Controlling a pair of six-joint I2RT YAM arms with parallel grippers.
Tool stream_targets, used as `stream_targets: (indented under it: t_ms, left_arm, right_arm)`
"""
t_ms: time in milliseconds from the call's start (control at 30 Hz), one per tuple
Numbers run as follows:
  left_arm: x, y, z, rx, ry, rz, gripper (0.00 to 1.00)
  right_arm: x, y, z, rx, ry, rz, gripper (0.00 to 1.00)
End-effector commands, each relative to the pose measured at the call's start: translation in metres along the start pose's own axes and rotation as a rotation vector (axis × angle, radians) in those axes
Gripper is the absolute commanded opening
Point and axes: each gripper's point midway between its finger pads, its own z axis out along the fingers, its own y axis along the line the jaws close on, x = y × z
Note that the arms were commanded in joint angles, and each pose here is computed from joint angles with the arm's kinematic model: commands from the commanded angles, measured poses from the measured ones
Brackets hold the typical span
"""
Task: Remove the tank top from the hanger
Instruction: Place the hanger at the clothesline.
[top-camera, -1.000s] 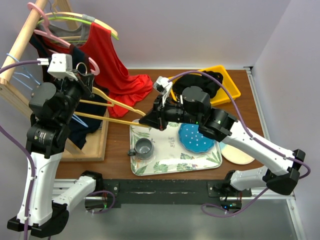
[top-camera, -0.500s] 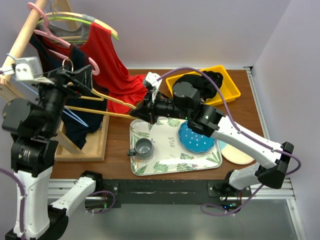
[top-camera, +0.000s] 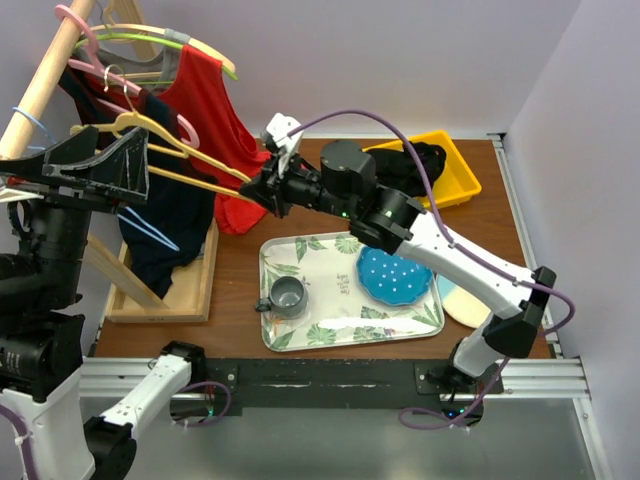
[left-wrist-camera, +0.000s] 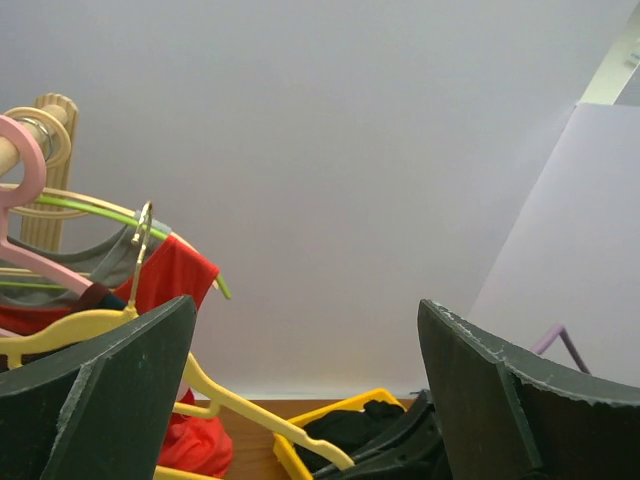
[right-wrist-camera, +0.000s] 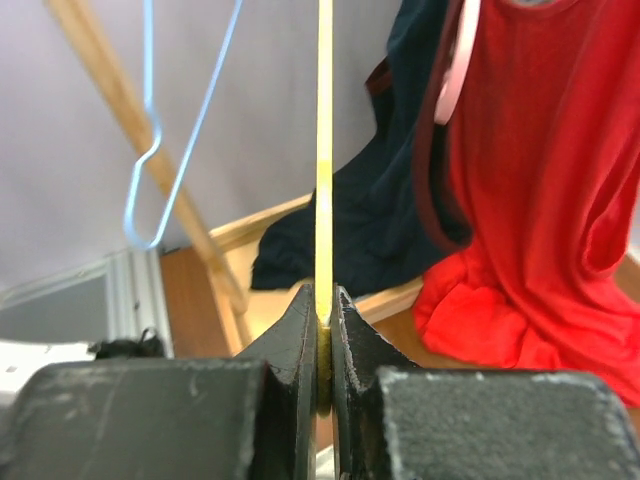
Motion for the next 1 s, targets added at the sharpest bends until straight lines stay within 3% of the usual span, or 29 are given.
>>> stream_targets:
  t_ms: [0, 167, 467, 833, 967]
  left_arm:
    - [-0.01, -0.004, 0.004, 0.005, -0.026, -0.029, 0.98]
    - [-0.004, 0.003, 0.007, -0.031, -0.016, -0.034, 0.98]
    - [-0.004, -0.011, 0.017, 0.045, -0.021, -0.067, 0.99]
    - [0.072, -0.003, 0.054, 0.123, 0.138, 0.015, 0.99]
    - [0.077, -0.006, 0.063, 0.147, 0.154, 0.034, 0.99]
  right_arm:
    - [-0.055, -0.004, 0.01, 0.055, -0.159, -0.082, 0.0]
    - [-0.067, -0.008, 0.033, 0.063, -0.177, -0.143, 0.0]
    - [-0.058, -0.007, 0.074, 0.068, -0.176, -0.198, 0.0]
    - [-0.042, -0.003, 0.099, 0.019, -0.179, -0.25, 0.0]
    - [-0.039, -0.003, 0.101, 0.017, -0.178, -0.25, 0.0]
